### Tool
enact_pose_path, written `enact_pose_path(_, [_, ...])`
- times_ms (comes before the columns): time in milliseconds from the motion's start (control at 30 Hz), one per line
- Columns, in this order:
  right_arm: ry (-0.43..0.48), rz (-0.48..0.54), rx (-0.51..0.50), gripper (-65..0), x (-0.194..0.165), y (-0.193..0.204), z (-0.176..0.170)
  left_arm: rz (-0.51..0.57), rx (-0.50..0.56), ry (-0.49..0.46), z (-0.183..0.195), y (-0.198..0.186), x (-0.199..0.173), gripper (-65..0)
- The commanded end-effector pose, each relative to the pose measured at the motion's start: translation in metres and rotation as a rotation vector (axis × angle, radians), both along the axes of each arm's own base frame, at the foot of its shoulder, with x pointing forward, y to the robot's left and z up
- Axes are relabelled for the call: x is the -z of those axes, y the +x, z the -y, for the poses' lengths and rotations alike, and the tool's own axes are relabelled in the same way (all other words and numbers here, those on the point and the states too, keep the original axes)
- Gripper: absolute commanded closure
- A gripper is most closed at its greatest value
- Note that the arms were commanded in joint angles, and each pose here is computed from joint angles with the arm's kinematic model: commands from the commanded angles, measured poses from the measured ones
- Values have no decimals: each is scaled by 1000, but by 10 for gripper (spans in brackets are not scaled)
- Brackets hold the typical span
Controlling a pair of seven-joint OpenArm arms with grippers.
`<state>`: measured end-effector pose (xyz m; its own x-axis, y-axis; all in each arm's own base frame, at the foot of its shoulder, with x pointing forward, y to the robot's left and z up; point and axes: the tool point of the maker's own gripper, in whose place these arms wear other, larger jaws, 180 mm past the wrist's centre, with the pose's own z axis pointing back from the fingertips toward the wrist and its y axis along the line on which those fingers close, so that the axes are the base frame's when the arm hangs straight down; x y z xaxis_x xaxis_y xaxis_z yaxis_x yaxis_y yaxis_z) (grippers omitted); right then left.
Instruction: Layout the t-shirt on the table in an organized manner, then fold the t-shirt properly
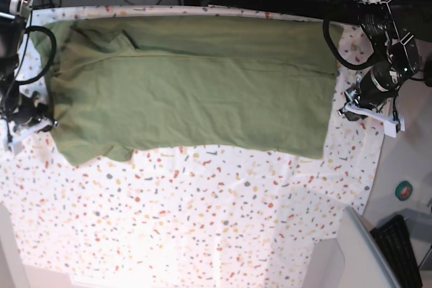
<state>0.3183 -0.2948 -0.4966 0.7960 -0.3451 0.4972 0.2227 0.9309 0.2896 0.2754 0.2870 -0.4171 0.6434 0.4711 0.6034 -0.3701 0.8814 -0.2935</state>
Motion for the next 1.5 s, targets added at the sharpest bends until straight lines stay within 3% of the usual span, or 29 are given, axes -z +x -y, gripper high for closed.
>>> enact_pose_path(0, [-16, 38, -7, 0, -13, 12, 8, 38, 1, 20, -6, 7, -11, -56])
enact_pose_path(533, [-65, 100, -114, 0, -69, -17, -31, 40, 4, 18, -4, 8, -11, -59])
enact_pose_path(800, [-84, 113, -92, 0, -91, -47, -49, 39, 5, 19, -5, 8, -11, -59])
enact_pose_path(1133, [-14, 53, -51, 0, -72, -91, -84, 36, 5, 20, -5, 7, -10, -59])
enact_pose_path(1467, [43, -10, -34, 0, -54, -107, -98, 37, 5, 22, -6, 8, -11, -59])
